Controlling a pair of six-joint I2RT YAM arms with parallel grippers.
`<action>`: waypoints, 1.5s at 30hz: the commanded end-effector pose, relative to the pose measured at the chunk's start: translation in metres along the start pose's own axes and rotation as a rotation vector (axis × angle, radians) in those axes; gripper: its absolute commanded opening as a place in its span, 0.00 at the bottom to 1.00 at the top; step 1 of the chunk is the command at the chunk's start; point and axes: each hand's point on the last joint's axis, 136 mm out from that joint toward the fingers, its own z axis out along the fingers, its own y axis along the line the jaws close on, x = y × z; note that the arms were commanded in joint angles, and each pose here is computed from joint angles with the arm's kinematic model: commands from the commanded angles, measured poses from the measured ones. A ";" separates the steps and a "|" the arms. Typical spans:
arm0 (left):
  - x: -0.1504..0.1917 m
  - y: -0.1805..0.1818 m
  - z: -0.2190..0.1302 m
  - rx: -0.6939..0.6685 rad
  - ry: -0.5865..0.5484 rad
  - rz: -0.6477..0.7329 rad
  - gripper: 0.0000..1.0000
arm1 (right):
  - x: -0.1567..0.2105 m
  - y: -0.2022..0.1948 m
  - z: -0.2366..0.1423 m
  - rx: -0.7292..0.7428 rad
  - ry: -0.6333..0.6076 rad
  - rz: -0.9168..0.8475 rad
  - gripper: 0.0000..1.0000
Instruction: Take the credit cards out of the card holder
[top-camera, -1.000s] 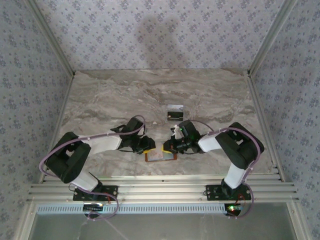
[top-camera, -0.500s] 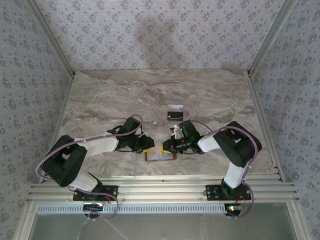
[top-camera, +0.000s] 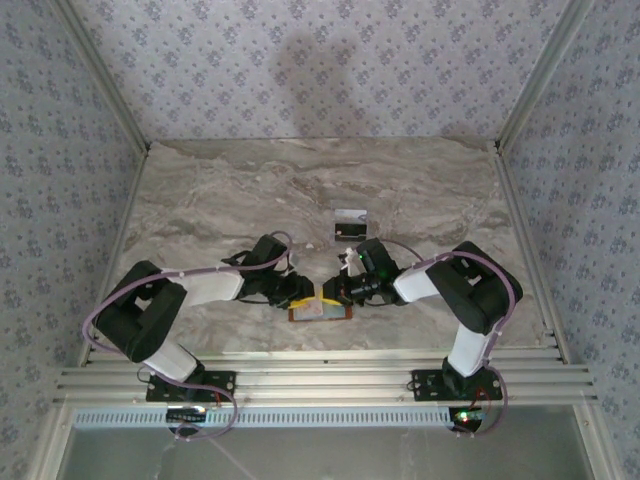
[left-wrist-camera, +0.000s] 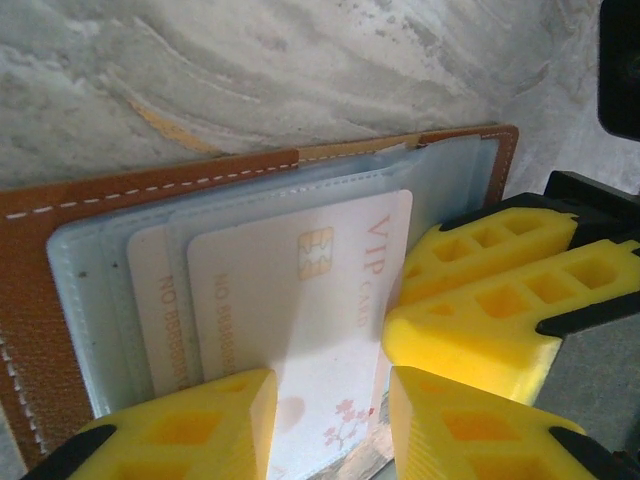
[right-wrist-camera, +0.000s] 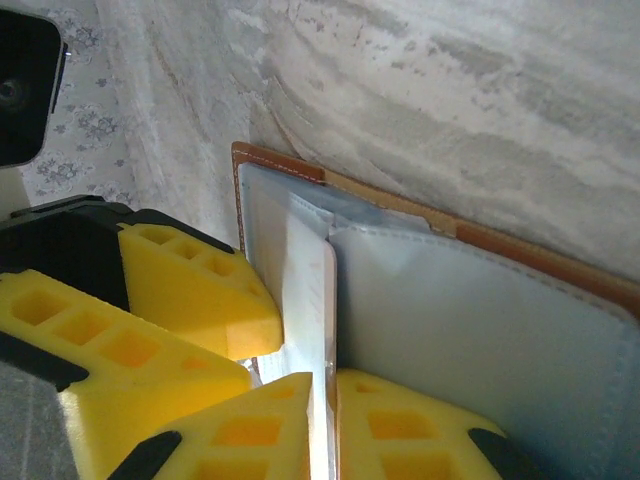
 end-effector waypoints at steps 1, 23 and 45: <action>0.002 0.011 0.002 -0.069 0.010 0.004 0.36 | 0.009 -0.022 0.002 0.085 0.016 0.063 0.13; 0.002 0.021 0.004 -0.124 0.019 -0.016 0.36 | 0.008 -0.009 0.006 0.069 0.022 0.044 0.14; 0.002 0.014 0.006 -0.088 0.017 -0.028 0.37 | 0.014 -0.025 -0.010 0.298 0.027 0.019 0.19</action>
